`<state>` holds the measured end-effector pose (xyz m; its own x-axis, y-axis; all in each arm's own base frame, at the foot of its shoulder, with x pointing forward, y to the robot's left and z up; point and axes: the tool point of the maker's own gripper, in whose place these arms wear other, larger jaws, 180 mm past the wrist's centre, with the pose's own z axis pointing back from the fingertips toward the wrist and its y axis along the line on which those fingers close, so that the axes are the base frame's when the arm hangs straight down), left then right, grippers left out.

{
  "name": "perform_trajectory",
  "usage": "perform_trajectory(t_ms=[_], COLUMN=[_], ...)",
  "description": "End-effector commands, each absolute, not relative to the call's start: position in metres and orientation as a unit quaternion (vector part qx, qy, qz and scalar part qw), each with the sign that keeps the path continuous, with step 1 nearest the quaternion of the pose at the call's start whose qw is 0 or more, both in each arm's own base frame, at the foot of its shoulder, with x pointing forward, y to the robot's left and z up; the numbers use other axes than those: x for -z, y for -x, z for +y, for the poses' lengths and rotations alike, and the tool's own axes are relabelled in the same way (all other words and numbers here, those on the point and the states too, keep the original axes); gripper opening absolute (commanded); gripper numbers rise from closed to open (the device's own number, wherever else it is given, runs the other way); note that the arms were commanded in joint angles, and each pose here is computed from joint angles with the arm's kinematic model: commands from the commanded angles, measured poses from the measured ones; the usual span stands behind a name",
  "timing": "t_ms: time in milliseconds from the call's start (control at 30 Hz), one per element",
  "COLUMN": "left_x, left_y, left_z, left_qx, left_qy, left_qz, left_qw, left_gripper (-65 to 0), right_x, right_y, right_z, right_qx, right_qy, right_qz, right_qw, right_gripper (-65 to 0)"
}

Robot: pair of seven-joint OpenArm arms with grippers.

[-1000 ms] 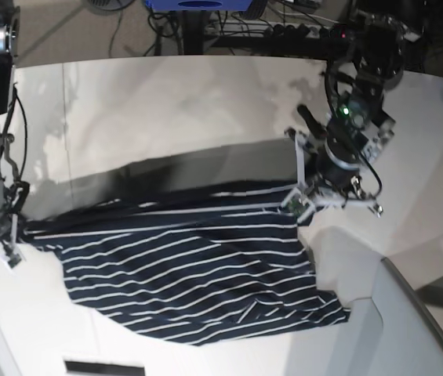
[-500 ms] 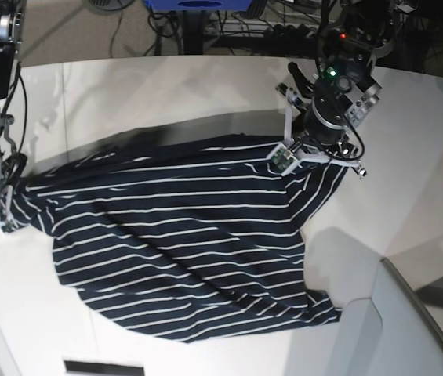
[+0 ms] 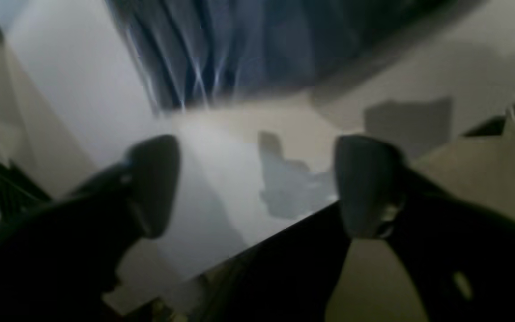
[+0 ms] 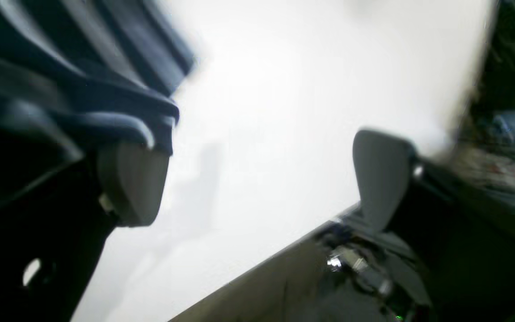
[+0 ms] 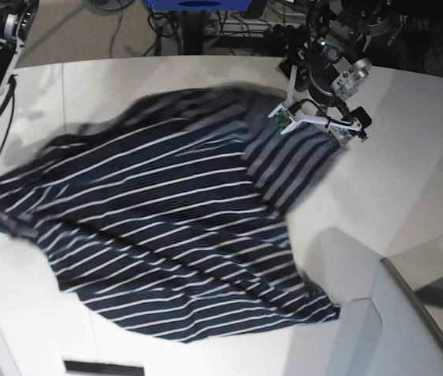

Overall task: Layout the t-shirt on the table in an organized manner, then fold the t-shirt properly
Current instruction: 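Lay the hanging shirt flat on the table, spreading grippers apart, then release the shirt and move both grippers down onto its edges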

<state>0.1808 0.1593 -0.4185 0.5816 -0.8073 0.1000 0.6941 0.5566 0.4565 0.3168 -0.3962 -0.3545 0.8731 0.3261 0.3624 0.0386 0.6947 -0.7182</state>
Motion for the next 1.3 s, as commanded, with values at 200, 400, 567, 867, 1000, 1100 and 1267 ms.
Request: perform_trajectory(t_ms=[200, 400, 567, 867, 1000, 1100, 1267], left_x=[0.411, 0.395, 0.377, 0.341, 0.358, 0.377, 0.394], left_y=[-0.189, -0.216, -0.250, -0.335, -0.369, -0.390, -0.426], left_z=[0.154, 0.153, 0.134, 0.079, 0.078, 0.095, 0.136], left_qx=[0.430, 0.422, 0.396, 0.347, 0.360, 0.342, 0.283], left_qy=[-0.187, -0.200, -0.194, -0.161, -0.159, -0.153, -0.139], left_qz=[-0.173, -0.205, -0.252, -0.336, -0.340, -0.335, -0.346], left_qw=[0.866, 0.860, 0.862, 0.861, 0.854, 0.865, 0.884], left_gripper=[-9.4, -9.5, -11.4, -65.0, -65.0, -65.0, -65.0], right_x=[0.370, 0.394, 0.370, 0.383, 0.403, 0.412, 0.424], right_y=[-0.287, -0.276, -0.275, -0.284, -0.278, -0.269, -0.258], right_z=[-0.376, -0.379, -0.393, -0.278, -0.233, -0.220, -0.200], right_qx=[-0.115, -0.118, -0.072, -0.132, -0.146, -0.143, -0.128], right_qy=[0.358, 0.343, 0.355, 0.229, 0.149, 0.126, 0.086], right_qz=[-0.176, -0.140, -0.177, -0.272, -0.275, -0.261, -0.243], right_qw=[0.910, 0.921, 0.915, 0.925, 0.939, 0.946, 0.958], right_gripper=[-4.4, -4.4, -4.5, -52.4, -62.7, -64.7, -64.8])
